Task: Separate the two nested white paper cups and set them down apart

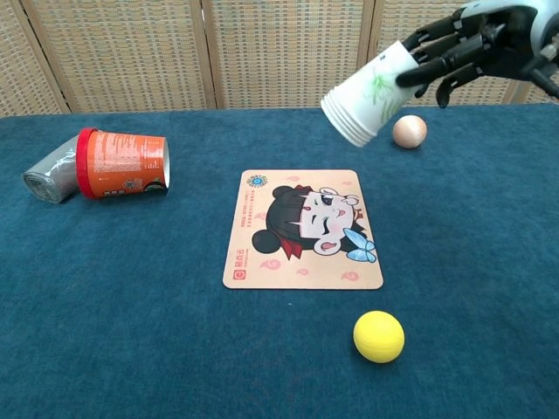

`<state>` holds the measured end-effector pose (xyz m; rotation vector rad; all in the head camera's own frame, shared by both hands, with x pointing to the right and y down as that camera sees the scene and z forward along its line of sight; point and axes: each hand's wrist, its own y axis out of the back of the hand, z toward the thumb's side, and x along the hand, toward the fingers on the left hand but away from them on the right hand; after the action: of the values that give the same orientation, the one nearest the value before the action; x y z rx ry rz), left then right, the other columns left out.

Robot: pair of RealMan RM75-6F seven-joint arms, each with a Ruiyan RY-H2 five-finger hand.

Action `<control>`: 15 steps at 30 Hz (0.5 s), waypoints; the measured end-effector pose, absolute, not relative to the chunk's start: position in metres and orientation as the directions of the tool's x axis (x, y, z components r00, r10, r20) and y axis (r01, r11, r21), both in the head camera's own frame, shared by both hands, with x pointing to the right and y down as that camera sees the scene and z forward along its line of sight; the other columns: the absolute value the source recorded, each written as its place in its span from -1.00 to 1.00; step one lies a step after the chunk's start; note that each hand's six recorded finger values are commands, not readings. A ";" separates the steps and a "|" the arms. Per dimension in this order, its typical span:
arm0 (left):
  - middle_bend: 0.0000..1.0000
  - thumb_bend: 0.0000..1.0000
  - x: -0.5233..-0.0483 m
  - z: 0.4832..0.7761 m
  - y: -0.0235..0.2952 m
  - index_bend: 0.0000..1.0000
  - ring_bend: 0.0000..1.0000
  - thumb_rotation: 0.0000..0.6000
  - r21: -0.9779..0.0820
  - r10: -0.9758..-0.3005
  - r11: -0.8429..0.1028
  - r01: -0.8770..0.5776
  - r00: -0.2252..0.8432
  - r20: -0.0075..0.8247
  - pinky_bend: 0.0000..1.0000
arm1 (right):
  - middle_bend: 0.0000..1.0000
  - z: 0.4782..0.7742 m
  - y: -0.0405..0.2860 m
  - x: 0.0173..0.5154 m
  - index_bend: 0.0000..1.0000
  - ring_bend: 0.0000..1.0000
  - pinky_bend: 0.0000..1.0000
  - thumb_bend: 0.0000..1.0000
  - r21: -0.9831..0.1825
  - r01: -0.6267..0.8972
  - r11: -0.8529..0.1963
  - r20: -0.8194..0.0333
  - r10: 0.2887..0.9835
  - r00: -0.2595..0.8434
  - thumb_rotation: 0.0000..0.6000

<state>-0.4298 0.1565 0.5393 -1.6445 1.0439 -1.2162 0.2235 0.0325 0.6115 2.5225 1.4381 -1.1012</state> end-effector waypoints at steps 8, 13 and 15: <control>-1.00 -0.85 -0.379 0.531 0.122 -1.00 -1.00 1.00 -0.968 -0.923 -0.203 -0.149 0.360 0.138 -1.00 | 0.23 0.597 0.037 0.176 0.17 0.06 0.29 0.01 -0.049 0.834 -0.549 -0.628 0.667 0.402 1.00; -1.00 -0.85 -0.348 0.534 0.109 -1.00 -1.00 1.00 -0.971 -0.901 -0.174 -0.165 0.424 0.090 -1.00 | 0.23 0.599 0.046 0.138 0.17 0.06 0.29 0.02 0.092 0.843 -0.530 -0.641 0.617 0.457 1.00; -1.00 -0.85 -0.337 0.538 0.106 -0.99 -1.00 1.00 -0.969 -0.893 -0.169 -0.178 0.443 0.075 -1.00 | 0.23 0.601 0.049 0.125 0.17 0.06 0.29 0.02 0.141 0.845 -0.516 -0.645 0.599 0.474 1.00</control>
<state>-0.3371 0.1062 0.5383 -1.6361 0.9490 -0.8447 0.1247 0.0492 0.6009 2.2804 1.2016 -0.7430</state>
